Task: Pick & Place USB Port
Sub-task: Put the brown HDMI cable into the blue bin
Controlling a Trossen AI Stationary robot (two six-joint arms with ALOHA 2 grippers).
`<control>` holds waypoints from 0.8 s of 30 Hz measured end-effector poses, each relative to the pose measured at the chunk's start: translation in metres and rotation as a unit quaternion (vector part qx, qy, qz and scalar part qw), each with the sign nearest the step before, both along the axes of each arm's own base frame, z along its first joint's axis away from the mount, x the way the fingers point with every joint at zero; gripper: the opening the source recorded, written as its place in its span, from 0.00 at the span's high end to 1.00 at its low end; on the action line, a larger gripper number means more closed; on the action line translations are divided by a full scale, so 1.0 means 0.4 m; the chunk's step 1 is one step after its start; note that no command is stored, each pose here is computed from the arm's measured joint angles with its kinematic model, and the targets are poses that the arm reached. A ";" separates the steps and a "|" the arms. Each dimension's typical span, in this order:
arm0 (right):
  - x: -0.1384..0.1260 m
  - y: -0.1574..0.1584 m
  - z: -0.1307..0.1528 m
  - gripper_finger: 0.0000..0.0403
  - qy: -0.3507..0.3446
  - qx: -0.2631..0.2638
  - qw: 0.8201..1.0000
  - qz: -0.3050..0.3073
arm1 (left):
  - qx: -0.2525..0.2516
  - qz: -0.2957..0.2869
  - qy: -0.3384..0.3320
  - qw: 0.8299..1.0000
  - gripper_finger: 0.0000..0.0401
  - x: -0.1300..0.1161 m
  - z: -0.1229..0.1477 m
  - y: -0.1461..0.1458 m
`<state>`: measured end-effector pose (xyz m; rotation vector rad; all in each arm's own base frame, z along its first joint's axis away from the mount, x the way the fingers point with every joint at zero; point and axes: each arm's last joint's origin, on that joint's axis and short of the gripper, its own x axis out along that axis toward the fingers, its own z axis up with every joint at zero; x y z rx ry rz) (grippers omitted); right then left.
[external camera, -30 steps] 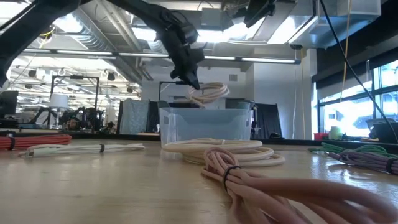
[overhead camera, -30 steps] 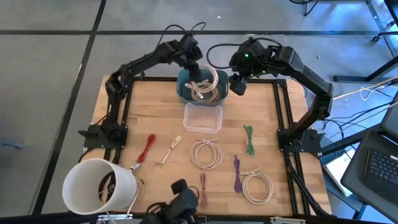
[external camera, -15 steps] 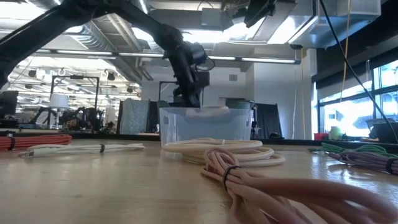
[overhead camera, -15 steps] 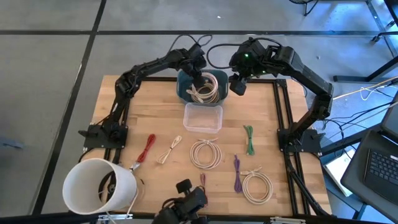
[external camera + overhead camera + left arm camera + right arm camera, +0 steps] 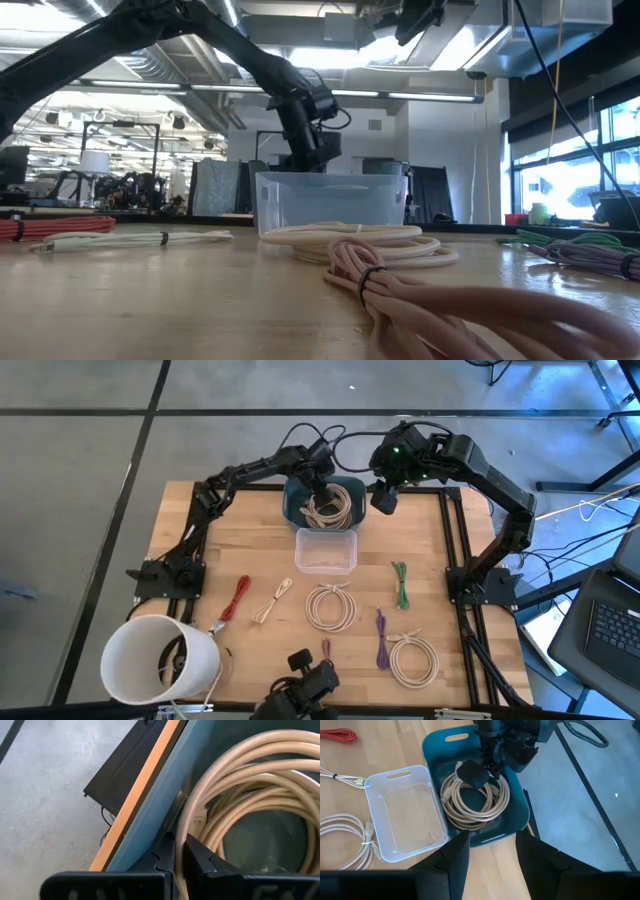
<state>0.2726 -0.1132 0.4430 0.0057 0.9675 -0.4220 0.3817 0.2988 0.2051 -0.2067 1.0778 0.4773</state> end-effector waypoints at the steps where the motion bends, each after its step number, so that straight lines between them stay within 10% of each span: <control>1: 0.000 0.000 0.000 0.60 0.000 0.000 1.000 0.001 | 0.000 0.000 0.000 1.000 0.98 0.000 0.000 0.000; 7: 0.000 0.000 0.000 0.60 0.002 -0.003 1.000 0.005 | -0.007 0.012 -0.006 1.000 0.93 0.000 0.000 0.000; 17: -0.003 0.001 -0.002 0.60 0.009 -0.001 1.000 0.005 | -0.005 0.009 -0.003 1.000 0.58 0.000 0.009 -0.006; 24: -0.002 0.001 -0.002 0.60 0.009 -0.002 1.000 0.008 | 0.060 0.005 -0.024 0.998 0.48 -0.019 0.196 -0.014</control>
